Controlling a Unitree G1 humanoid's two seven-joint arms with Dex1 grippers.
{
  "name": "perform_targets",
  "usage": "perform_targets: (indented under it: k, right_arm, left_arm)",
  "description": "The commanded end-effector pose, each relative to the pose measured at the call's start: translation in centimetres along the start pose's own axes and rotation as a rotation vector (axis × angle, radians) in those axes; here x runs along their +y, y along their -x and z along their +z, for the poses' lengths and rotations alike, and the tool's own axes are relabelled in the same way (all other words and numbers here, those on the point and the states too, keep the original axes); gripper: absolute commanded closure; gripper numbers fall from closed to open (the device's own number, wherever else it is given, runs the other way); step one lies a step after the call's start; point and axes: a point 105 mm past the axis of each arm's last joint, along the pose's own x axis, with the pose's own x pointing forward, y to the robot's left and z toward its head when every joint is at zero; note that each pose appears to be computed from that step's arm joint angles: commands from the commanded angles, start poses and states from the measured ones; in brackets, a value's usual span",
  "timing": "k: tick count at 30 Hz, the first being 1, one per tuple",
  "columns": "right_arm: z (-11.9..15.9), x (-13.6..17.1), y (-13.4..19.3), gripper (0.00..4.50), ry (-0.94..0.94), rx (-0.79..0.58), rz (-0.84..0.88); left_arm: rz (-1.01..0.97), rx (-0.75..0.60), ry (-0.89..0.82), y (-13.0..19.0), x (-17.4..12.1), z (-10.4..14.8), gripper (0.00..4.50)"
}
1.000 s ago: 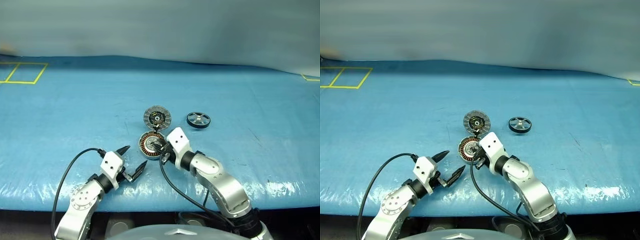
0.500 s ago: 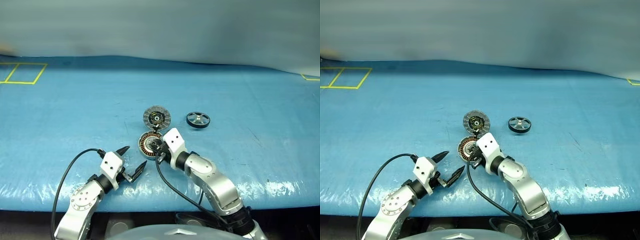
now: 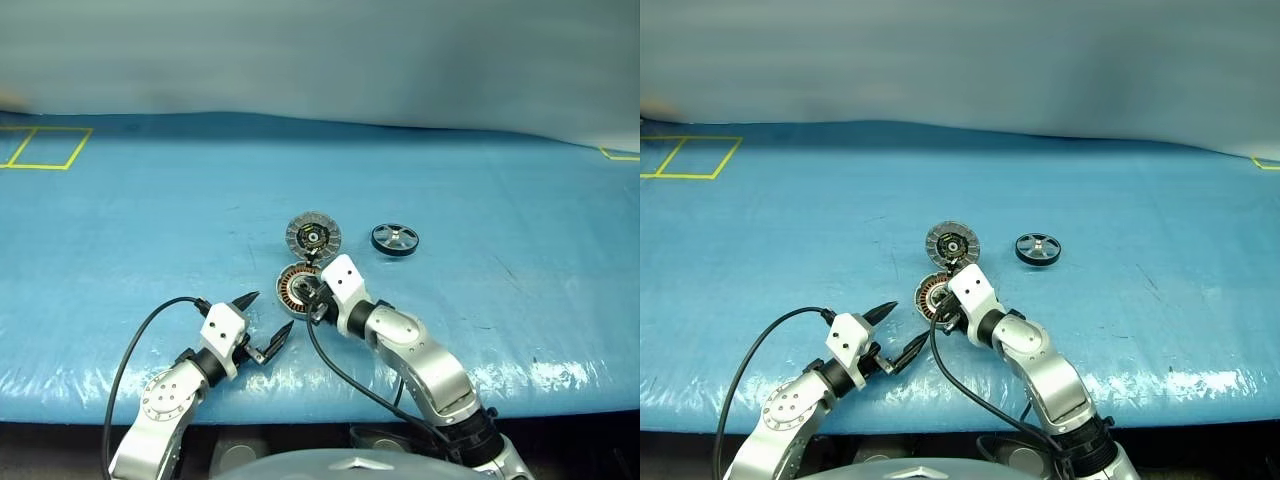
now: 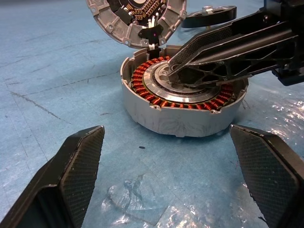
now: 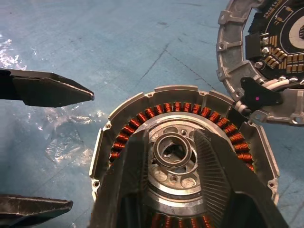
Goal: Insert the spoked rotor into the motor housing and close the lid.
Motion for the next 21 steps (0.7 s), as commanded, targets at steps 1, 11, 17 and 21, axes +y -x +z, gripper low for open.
perform_targets:
  k: [1, 11, 17, 21]
  right_arm:
    - [0.0, 0.4, 0.7, 1.8, -0.01, 0.006, 0.021]
    - [3.7, -0.2, 2.4, 2.13, 0.003, -0.054, -0.045]
    - [3.0, -0.4, 1.5, 4.15, 0.076, 0.041, -0.065]
    - [2.6, -0.2, 1.0, 4.48, 0.092, 0.062, -0.053]
  left_arm:
    - [-0.002, -0.043, -0.011, -0.2, -0.1, 1.0, 0.0]
    - [-0.004, -0.044, -0.006, -0.2, -0.1, 0.6, 0.0]
    - [-0.007, -0.048, -0.005, -0.3, -0.1, 0.7, 0.0]
    - [-0.002, -0.049, -0.006, -0.3, -0.1, 0.7, 0.0]
